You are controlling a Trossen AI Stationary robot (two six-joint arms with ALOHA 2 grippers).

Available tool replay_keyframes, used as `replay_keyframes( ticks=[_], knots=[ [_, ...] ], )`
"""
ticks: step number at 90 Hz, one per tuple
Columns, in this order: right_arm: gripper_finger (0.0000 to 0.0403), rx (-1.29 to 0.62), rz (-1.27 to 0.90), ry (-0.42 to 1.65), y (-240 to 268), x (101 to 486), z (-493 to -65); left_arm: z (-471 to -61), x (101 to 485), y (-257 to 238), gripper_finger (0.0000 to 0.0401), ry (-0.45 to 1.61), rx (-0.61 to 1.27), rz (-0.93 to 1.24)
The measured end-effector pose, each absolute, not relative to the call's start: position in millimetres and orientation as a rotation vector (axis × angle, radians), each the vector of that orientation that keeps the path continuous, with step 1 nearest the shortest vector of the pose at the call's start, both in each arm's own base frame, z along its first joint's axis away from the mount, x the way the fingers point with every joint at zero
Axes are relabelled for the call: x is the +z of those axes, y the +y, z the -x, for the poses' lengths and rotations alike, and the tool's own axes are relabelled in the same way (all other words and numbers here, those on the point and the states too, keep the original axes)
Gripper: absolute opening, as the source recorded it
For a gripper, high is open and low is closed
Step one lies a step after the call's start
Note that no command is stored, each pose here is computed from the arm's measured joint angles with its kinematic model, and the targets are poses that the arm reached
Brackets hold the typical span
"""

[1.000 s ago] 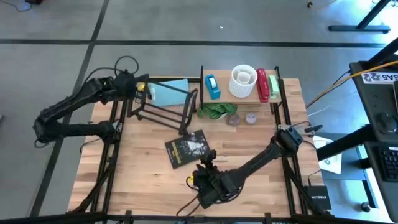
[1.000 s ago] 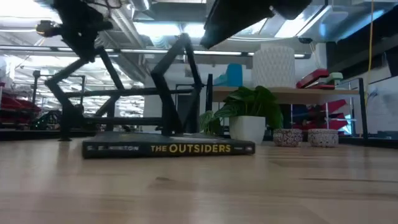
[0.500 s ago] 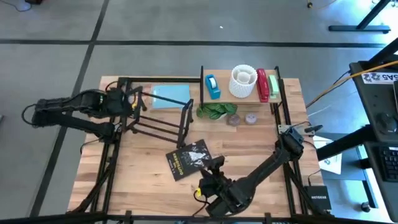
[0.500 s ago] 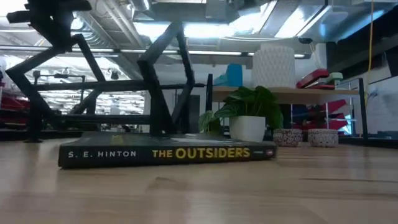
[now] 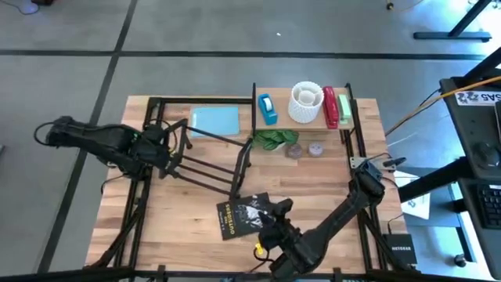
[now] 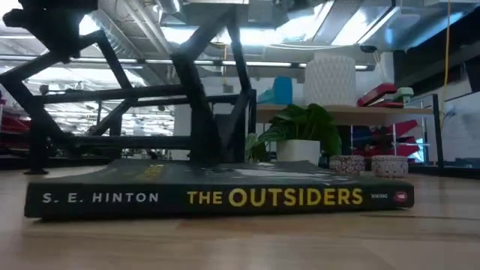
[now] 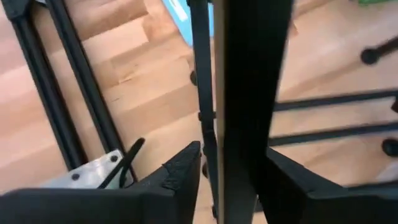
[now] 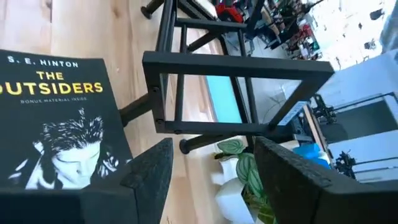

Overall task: Stock shelves
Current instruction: Move the bookshelf to the middle left of the table, then move the blue book from the top left to the middle left of the table

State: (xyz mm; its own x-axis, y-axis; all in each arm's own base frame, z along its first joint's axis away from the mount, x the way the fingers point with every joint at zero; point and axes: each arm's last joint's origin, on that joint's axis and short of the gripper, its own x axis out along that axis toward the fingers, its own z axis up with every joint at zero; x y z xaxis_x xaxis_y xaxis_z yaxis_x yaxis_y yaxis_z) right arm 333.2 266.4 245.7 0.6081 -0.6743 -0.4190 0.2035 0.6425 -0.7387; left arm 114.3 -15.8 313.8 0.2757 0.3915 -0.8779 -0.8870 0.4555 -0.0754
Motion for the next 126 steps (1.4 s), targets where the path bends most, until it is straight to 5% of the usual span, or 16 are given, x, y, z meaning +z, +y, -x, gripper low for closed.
replay_keyframes(
  ticks=[22,46,81,112,126],
  knots=[
    [0.0209,-0.545,0.785,0.809,254,254,-336,-100,333,-12,0.0139,0.827,0.890,0.694],
    [0.0209,-0.511,0.823,0.821,209,318,-334,-101,333,-23,0.0123,0.891,0.786,0.703],
    [0.0209,-0.231,0.609,0.736,108,398,-361,-116,328,-71,0.0119,0.953,0.541,0.742],
    [0.0209,-0.217,0.521,0.761,79,401,-363,-102,334,-80,0.0120,1.106,0.347,0.819],
    [0.0209,-0.200,0.543,0.787,85,396,-361,-87,366,-68,0.0120,1.114,0.283,0.937]
  ],
)
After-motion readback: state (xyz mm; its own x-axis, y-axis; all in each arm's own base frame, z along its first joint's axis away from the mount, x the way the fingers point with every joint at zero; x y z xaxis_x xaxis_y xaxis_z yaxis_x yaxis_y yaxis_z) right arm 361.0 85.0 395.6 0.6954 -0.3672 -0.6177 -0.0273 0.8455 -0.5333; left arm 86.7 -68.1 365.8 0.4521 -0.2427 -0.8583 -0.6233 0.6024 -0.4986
